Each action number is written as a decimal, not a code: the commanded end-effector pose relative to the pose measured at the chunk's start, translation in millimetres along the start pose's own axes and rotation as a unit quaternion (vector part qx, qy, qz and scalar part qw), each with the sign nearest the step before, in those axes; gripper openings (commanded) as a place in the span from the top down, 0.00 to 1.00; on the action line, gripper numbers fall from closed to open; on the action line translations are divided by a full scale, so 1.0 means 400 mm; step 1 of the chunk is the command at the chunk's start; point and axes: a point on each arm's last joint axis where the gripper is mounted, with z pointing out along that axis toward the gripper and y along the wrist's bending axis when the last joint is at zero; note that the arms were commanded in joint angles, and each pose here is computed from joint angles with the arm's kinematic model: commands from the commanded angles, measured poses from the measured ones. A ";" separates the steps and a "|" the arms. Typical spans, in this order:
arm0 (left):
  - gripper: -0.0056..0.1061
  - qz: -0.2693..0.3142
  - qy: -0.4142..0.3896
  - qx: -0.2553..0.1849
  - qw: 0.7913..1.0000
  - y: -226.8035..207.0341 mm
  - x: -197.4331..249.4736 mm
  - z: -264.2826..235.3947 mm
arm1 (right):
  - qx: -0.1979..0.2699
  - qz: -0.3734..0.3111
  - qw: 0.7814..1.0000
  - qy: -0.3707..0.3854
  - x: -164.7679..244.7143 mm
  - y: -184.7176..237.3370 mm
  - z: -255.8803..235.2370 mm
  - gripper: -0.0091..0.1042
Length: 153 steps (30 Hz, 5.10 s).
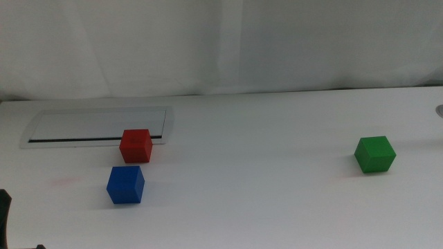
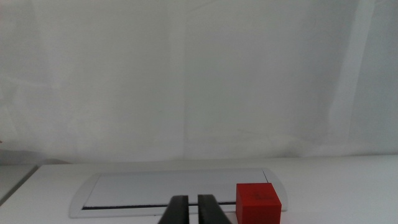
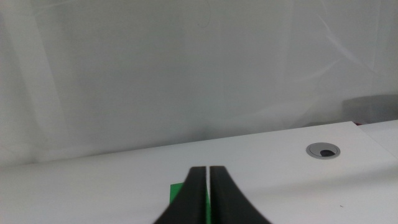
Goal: Stack red cubes first, then green, then blue cubes in a specific spot.
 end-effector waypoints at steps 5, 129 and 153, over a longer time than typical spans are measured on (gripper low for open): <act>0.72 -0.019 0.016 -0.001 1.000 0.001 0.031 -0.004 | 0.002 -0.003 1.000 -0.013 -0.002 -0.001 0.000 0.48; 0.42 0.011 0.588 -0.017 0.809 -0.265 0.081 0.842 | 0.002 0.003 1.000 -0.028 -0.009 -0.001 0.000 0.01; 0.98 0.038 0.551 0.063 0.832 -0.616 -0.120 0.579 | 0.002 0.003 1.000 -0.028 -0.009 -0.001 0.000 0.01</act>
